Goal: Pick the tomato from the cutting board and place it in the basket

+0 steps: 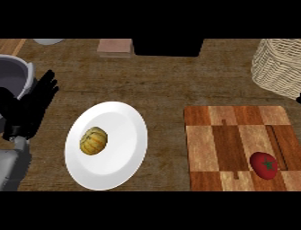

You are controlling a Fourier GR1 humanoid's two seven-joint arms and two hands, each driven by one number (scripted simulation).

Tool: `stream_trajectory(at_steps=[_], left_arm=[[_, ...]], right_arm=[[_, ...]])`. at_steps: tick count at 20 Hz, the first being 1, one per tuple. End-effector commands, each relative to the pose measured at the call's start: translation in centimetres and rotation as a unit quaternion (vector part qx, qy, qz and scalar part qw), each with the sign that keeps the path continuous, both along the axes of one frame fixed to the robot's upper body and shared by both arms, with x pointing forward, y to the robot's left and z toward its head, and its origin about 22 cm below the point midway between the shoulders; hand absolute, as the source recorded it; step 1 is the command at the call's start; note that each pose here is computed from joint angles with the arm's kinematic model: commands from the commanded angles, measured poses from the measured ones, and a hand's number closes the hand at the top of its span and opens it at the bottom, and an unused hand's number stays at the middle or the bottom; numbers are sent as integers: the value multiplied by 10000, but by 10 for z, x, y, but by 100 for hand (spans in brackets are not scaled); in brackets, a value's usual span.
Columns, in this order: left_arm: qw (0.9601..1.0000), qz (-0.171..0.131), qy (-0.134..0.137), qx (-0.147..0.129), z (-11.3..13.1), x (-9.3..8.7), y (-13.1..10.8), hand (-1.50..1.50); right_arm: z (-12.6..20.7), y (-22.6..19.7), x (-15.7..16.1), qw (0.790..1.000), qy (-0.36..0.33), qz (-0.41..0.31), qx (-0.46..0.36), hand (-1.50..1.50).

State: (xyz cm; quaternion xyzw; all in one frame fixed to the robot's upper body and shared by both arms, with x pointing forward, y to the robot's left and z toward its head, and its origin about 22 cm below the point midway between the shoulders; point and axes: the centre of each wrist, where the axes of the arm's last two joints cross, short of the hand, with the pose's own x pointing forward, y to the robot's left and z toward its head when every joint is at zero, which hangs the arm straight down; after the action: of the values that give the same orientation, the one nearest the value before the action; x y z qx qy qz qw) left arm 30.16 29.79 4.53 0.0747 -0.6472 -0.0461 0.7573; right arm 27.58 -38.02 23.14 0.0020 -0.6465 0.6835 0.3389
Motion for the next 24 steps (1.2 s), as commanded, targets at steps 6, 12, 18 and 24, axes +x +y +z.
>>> stream_trajectory(at_steps=[6, 12, 18, 24], left_arm=[[10000, -76, 32, -37, -19, -5, 2, 0], [10000, 34, 62, -9, -8, 5, 6, 0], [9998, 168, 85, 35, 11, -6, 8, 0], [9999, 40, 106, -25, -8, -14, 15, 0]], right_arm=[[-93, -5, 6, 9915, 764, 881, 571, -150], [-136, 6, 12, 9826, 1225, 876, 1085, -150], [-172, 27, 17, 9889, 1084, 942, 370, -150], [-202, 41, 28, 9895, 993, 1052, -64, -150]])
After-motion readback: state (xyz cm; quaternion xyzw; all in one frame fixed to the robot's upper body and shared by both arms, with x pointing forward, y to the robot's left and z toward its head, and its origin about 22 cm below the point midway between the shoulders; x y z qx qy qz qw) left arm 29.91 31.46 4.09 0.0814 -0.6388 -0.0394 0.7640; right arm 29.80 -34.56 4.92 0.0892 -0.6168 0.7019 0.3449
